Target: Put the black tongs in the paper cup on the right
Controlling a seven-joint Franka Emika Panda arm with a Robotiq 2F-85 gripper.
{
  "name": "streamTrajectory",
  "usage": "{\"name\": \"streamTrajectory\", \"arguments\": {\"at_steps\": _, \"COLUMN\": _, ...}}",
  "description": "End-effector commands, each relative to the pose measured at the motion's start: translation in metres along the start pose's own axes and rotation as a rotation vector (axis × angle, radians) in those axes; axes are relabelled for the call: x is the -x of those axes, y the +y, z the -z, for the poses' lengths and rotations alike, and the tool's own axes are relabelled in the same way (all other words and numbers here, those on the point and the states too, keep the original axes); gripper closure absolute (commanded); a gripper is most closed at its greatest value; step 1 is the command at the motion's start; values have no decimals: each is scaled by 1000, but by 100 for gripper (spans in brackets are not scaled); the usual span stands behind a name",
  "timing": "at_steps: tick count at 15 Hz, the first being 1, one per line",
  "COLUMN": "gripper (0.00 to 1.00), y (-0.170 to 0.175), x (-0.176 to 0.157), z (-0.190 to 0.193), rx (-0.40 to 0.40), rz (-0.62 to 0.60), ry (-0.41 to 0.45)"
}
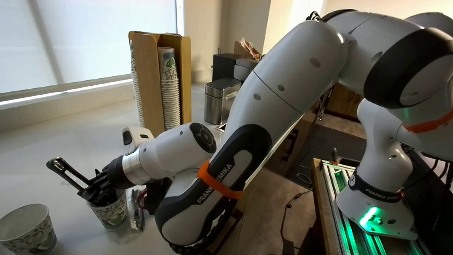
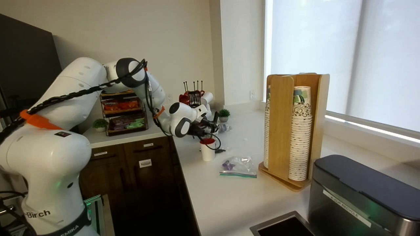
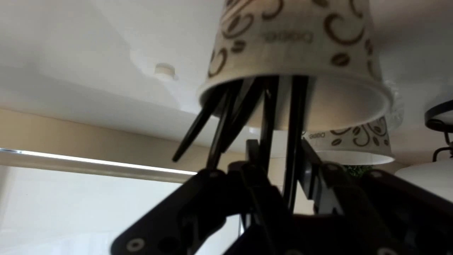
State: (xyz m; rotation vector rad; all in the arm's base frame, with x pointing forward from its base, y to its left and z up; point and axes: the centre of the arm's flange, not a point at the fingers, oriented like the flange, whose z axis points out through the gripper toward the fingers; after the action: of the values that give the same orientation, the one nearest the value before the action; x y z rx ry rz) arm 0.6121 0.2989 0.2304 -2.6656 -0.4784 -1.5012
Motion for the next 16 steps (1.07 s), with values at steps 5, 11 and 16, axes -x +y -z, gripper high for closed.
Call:
{"name": "streamTrajectory", "arguments": {"at_steps": 5, "gripper": 93, "y": -3, "x": 16, "z": -3, "rx": -2, "rz": -35, "ry": -40}}
{"name": "streamTrajectory", "arguments": {"at_steps": 11, "gripper": 40, "y": -4, "x": 15, "z": 5, "rx": 0, "rz": -56, "ry": -35}}
{"name": "streamTrajectory", "arguments": {"at_steps": 16, "gripper": 1, "y": -3, "x": 16, "z": 21, "rx": 13, "rz": -58, "ry": -12}}
